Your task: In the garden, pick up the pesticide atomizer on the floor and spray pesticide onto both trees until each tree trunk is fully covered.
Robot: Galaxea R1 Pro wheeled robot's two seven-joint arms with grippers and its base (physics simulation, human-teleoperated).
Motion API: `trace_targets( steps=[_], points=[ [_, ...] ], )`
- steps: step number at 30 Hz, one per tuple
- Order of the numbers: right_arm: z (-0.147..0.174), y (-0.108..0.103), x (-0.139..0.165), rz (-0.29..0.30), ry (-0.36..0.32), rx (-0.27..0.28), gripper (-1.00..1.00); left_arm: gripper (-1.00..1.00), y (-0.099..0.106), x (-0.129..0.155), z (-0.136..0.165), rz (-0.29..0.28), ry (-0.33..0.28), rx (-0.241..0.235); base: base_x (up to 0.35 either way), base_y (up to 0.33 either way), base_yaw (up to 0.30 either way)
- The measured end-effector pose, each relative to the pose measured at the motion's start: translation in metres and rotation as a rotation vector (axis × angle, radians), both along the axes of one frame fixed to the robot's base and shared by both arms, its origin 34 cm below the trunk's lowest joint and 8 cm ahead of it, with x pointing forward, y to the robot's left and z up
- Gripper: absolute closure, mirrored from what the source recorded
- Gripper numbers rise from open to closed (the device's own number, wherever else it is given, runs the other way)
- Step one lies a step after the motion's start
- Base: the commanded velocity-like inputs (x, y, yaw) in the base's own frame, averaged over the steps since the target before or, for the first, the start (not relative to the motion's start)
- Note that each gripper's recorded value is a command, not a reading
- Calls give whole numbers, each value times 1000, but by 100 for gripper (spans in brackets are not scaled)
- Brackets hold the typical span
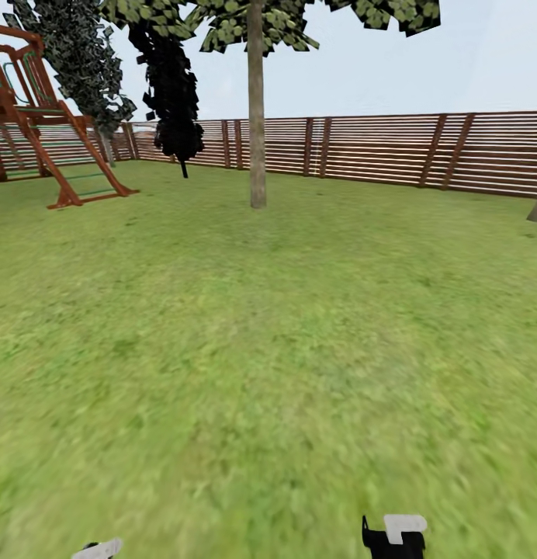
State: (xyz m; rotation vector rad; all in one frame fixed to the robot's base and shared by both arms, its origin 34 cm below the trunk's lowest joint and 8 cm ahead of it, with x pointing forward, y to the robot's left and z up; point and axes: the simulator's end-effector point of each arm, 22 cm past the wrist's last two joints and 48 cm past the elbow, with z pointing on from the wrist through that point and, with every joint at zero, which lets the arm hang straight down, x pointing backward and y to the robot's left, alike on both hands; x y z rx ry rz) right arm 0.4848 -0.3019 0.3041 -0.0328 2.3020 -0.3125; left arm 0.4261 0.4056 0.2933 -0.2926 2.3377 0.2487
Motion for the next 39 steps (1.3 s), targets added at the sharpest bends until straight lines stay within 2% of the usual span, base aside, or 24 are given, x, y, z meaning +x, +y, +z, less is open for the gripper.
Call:
trace_targets(
  steps=[27, 39],
  points=[
    [0, 0, 0, 0, 1, 0, -100, 100, 0, 0, 0, 0, 1, 0, 338, 0, 9],
    [-1, -1, 0, -3, 1, 0, -100, 100, 0, -1, -1, 0, 2, 0, 338, 0, 76]
  ],
)
